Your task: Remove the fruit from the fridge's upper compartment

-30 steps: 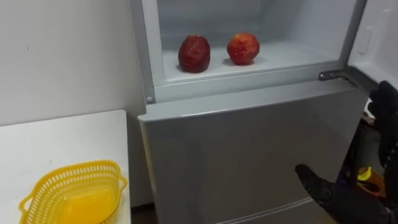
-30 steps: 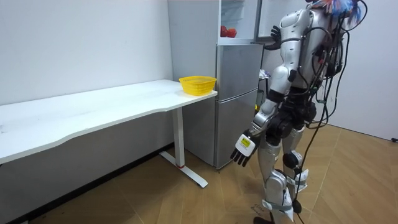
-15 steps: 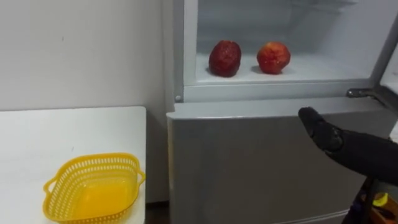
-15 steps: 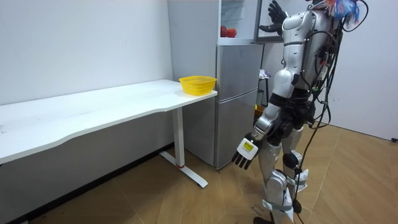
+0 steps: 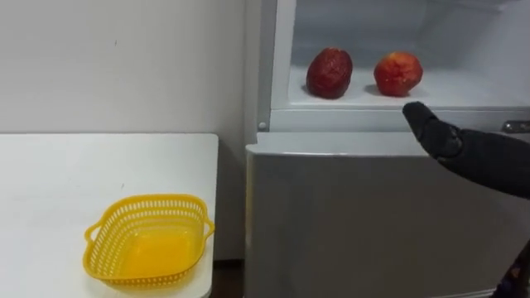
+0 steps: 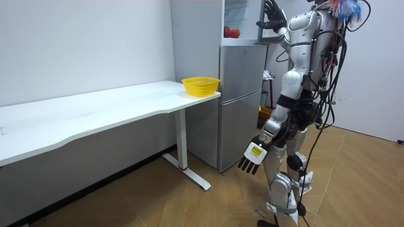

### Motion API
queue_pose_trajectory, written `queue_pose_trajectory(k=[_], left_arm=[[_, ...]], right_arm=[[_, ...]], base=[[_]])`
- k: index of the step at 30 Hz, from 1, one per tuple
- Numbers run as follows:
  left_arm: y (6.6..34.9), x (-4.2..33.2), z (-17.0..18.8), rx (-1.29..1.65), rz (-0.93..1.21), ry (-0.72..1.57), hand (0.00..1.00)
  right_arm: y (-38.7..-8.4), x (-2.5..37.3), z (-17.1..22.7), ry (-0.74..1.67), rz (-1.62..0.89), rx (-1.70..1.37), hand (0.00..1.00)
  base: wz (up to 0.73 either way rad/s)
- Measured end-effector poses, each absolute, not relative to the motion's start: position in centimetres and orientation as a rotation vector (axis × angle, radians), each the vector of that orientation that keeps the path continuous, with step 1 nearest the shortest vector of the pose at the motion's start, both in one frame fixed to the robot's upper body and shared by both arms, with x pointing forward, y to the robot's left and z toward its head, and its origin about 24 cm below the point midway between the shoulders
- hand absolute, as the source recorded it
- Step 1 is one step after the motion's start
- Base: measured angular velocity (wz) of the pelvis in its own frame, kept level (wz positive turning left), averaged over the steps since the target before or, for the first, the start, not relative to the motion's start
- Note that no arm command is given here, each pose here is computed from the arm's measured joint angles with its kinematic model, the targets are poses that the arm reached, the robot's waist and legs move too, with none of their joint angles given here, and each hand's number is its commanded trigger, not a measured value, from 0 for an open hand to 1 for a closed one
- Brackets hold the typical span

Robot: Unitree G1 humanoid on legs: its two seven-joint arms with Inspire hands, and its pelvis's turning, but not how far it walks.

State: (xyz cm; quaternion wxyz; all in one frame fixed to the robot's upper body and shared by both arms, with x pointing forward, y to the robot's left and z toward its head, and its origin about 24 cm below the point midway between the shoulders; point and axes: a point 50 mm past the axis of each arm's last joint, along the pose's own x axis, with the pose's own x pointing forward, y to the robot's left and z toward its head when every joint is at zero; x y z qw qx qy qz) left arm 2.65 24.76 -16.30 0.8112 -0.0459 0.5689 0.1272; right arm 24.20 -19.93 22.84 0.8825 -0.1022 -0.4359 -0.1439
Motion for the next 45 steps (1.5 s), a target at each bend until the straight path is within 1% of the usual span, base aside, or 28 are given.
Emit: queue_pose_trajectory(k=[3,11,15,24,28,35,45], left_arm=[[24.8,2.6,-16.3,-0.095,0.271,1.220,0.00],[24.8,3.1,-16.2,-0.097,0.267,1.216,0.00],[24.9,3.2,-16.2,-0.098,0.269,1.217,0.00],[24.8,3.8,-16.1,-0.097,0.266,1.217,0.00],[24.9,3.9,-16.1,-0.080,0.254,1.219,0.00],[25.3,3.9,-16.0,-0.047,0.254,1.221,0.00],[25.7,4.2,-15.7,-0.010,0.243,1.212,0.00]], right_arm=[[-20.2,25.2,23.0,-0.869,-0.274,-0.201,0.00],[-20.5,26.8,21.1,-0.729,-0.271,-0.203,0.00],[-20.4,27.1,21.5,-0.735,-0.259,-0.203,0.00],[-20.5,29.3,21.7,-0.675,-0.248,-0.178,0.00],[-20.5,30.5,22.5,-0.670,-0.247,-0.157,0.00],[-21.7,31.1,22.5,-0.637,-0.274,-0.195,0.00],[-22.4,31.9,21.8,-0.587,-0.316,-0.202,0.00]], base=[[0.12],[0.06],[0.00],[0.02],[0.02],[0.04],[0.01]])
